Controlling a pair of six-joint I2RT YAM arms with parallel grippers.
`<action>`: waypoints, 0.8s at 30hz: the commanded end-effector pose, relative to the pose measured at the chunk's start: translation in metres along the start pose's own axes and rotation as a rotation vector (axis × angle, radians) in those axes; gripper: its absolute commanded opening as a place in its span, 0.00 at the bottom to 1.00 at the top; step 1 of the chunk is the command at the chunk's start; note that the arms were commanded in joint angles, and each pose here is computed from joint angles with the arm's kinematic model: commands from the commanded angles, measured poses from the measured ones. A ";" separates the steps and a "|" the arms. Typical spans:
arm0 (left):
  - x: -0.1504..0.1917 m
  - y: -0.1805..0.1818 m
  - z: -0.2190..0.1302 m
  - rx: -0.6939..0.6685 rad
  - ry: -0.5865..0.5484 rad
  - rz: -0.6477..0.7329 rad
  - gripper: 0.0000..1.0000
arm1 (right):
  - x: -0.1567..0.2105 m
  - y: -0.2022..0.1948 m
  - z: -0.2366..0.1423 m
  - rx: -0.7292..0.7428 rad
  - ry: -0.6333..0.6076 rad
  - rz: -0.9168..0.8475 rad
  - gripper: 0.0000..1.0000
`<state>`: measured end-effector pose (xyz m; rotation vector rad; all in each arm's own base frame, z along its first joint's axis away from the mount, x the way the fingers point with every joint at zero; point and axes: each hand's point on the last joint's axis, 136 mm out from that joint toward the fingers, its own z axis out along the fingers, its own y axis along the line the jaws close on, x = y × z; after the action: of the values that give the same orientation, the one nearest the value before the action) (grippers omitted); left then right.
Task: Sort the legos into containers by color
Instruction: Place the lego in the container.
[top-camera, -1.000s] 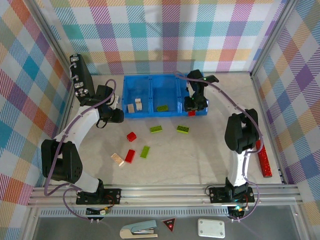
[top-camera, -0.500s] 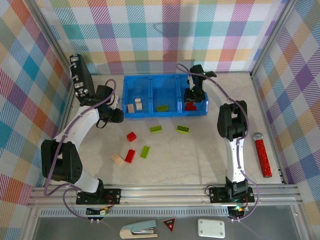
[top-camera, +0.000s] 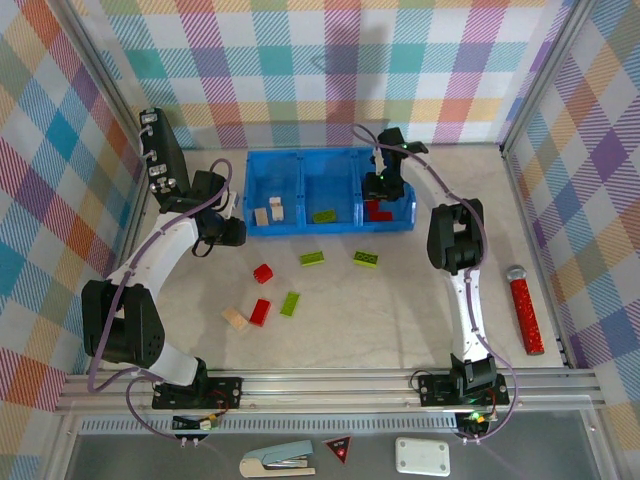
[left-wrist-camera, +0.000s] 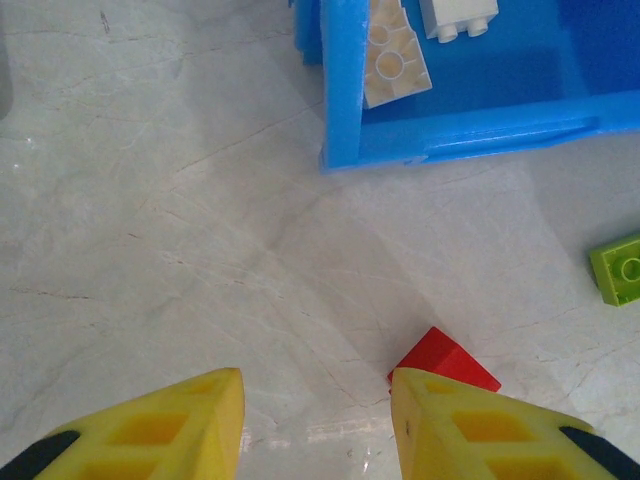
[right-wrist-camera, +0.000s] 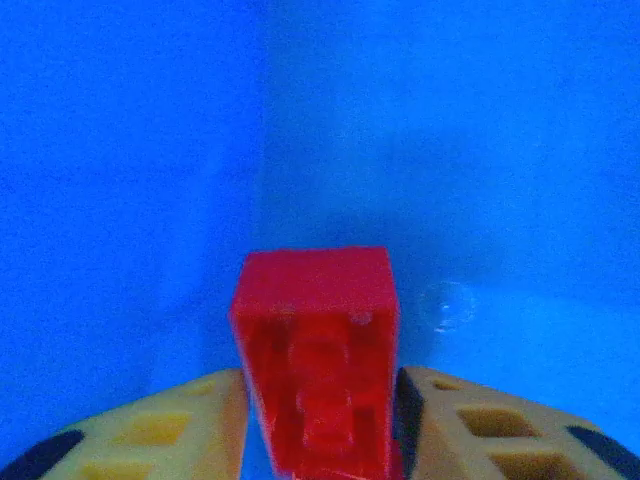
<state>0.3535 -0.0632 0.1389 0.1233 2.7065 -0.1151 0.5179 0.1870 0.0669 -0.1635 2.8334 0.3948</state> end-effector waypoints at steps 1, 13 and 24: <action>-0.002 0.000 -0.006 -0.009 -0.029 0.019 0.43 | 0.001 0.013 -0.005 -0.064 0.011 0.024 0.50; -0.004 -0.002 -0.007 0.005 -0.035 0.017 0.43 | 0.015 0.021 -0.028 -0.096 -0.001 0.048 0.54; 0.001 -0.011 -0.002 0.051 -0.002 -0.007 0.45 | 0.026 0.023 -0.067 -0.074 -0.038 0.039 0.54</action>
<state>0.3529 -0.0661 0.1390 0.1256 2.7078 -0.1375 0.4806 0.1865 0.1027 -0.1051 2.8288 0.4896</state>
